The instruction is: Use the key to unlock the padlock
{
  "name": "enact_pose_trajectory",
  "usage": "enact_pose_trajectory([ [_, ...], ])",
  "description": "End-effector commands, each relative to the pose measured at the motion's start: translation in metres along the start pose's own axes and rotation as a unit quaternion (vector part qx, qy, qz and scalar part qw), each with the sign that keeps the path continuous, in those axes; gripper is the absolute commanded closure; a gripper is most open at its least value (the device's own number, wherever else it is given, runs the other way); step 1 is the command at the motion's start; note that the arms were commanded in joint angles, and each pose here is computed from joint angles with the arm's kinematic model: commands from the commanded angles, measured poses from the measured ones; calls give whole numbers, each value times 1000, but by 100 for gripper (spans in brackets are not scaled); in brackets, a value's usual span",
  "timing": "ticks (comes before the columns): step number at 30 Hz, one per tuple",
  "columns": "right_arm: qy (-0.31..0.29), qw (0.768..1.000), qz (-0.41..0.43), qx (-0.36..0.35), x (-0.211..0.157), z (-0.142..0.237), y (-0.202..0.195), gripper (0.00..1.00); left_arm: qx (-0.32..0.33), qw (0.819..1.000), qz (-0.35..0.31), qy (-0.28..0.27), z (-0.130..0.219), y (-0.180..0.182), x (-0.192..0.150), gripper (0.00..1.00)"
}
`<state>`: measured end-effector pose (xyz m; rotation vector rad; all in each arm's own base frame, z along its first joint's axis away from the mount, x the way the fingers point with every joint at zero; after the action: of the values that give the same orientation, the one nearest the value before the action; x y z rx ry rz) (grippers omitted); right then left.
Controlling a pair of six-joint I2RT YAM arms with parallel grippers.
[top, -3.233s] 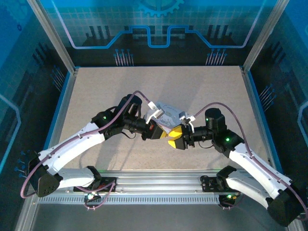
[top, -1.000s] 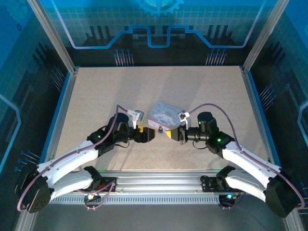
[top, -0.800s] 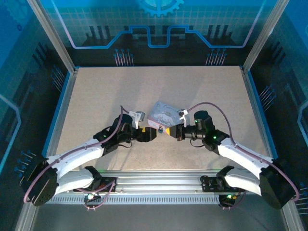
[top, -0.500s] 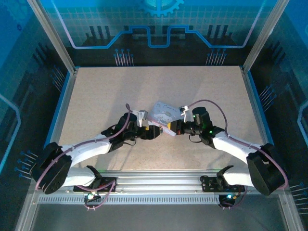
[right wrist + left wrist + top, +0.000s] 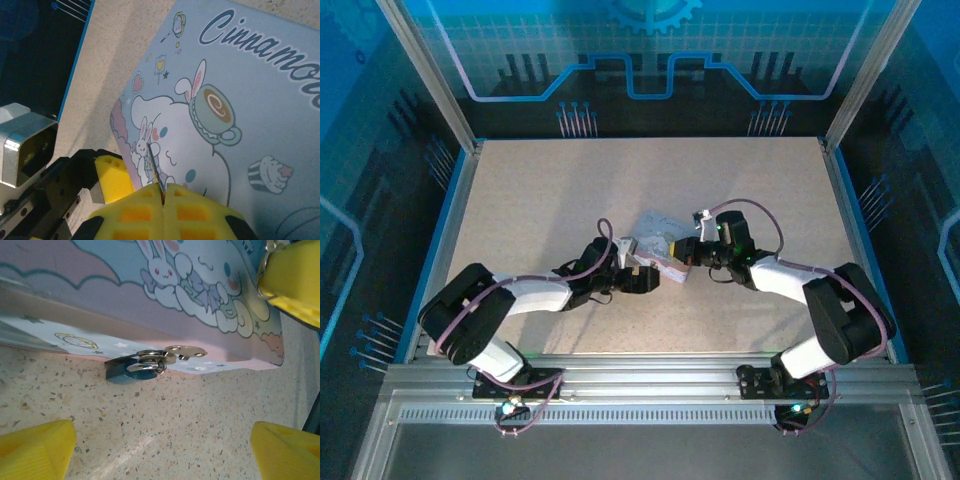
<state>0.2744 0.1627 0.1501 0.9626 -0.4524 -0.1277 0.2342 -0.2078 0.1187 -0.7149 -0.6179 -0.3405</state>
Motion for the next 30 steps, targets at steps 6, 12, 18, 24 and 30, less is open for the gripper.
enact_pose_trajectory([
  [6,3,1000,-28,-12,-2,-7,-14,100,-26,999,-7,-30,-11,-2,16,8],
  [12,13,998,-46,-31,-15,-7,-27,100,-21,999,-7,-38,-18,3,14,9],
  [18,14,999,-43,-31,-19,-8,-26,100,-21,999,-12,-49,-24,6,13,9],
  [24,15,999,-42,-30,-19,-9,-26,100,-37,998,0,-51,-30,7,10,12],
  [30,17,998,-44,-28,-20,-11,-26,100,-60,997,21,-54,-36,8,7,18],
])
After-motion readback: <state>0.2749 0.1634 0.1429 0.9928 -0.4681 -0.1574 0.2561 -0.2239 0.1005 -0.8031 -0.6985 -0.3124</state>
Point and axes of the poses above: each hand's point on the last joint's axis, 136 mm out from that joint toward the fingers, its own z axis back along the fingers, its own y axis along the line the jaws close on, x = y × z, the point moved 10 cm from there along z, back along the fingers, and after that the axes turned 13 degrees about -z, right-handed, at the moved point
